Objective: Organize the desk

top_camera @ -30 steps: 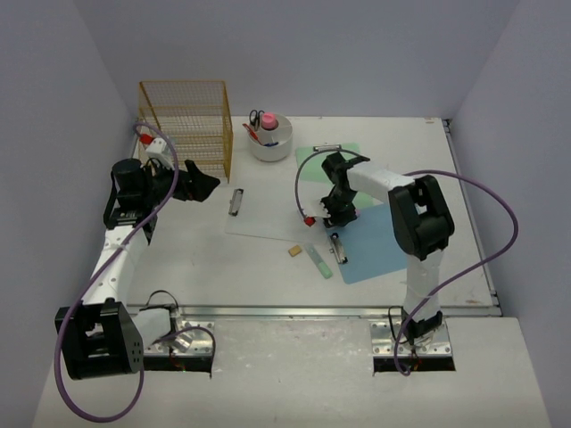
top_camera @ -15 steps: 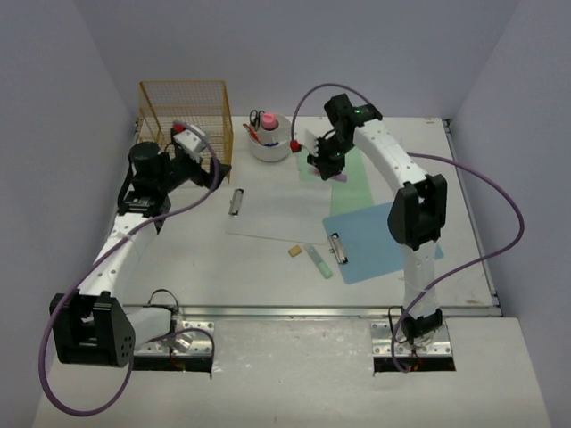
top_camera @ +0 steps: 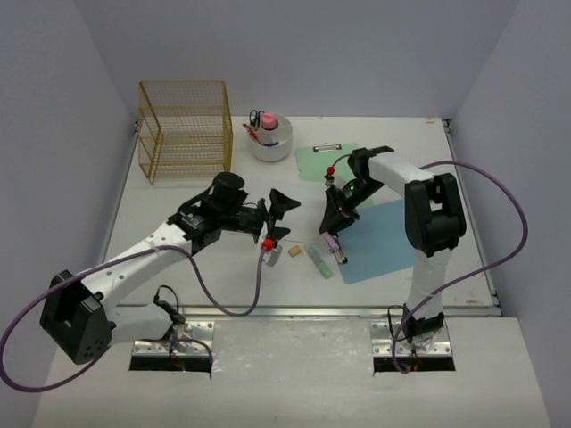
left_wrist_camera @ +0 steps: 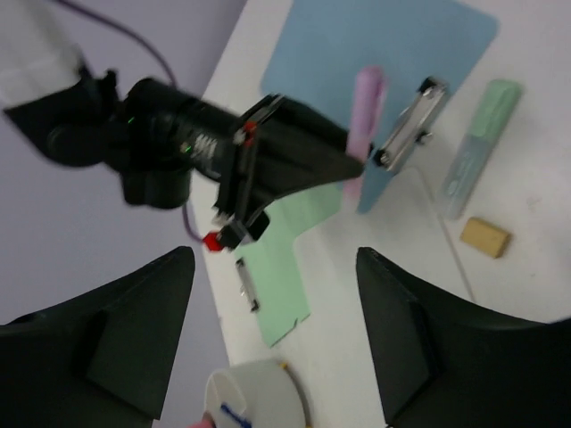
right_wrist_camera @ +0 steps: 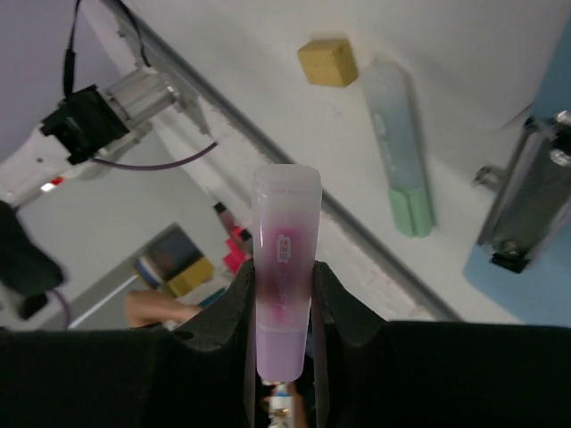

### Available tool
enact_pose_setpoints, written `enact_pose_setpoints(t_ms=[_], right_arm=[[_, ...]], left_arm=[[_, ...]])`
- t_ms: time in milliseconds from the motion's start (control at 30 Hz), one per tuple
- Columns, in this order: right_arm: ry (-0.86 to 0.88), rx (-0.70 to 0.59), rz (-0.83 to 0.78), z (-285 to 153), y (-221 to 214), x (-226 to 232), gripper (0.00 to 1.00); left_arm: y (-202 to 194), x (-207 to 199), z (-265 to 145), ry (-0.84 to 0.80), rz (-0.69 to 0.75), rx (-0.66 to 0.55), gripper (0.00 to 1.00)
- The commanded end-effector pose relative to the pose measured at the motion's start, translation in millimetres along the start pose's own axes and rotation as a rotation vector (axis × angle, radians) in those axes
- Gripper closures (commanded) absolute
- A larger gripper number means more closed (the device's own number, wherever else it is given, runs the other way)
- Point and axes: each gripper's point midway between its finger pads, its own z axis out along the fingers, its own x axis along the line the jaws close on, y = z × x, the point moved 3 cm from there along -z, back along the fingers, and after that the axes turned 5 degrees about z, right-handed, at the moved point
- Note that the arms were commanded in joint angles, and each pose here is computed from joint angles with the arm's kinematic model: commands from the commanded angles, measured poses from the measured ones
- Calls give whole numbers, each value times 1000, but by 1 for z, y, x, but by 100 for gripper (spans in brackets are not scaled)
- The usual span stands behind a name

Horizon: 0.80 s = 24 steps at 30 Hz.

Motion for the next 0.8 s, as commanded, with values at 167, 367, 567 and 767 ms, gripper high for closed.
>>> enact_pose_setpoints(t_ms=[167, 367, 567, 767], right_arm=[[167, 20, 272, -5, -26, 36, 100], [113, 9, 263, -5, -22, 30, 100], [119, 18, 273, -4, -20, 30, 100], [120, 13, 268, -6, -22, 32, 100]], left_arm=[[55, -33, 74, -331, 82, -212, 45], [59, -27, 96, -359, 52, -231, 45], [57, -31, 105, -403, 46, -215, 51], [43, -41, 112, -472, -1, -154, 58]])
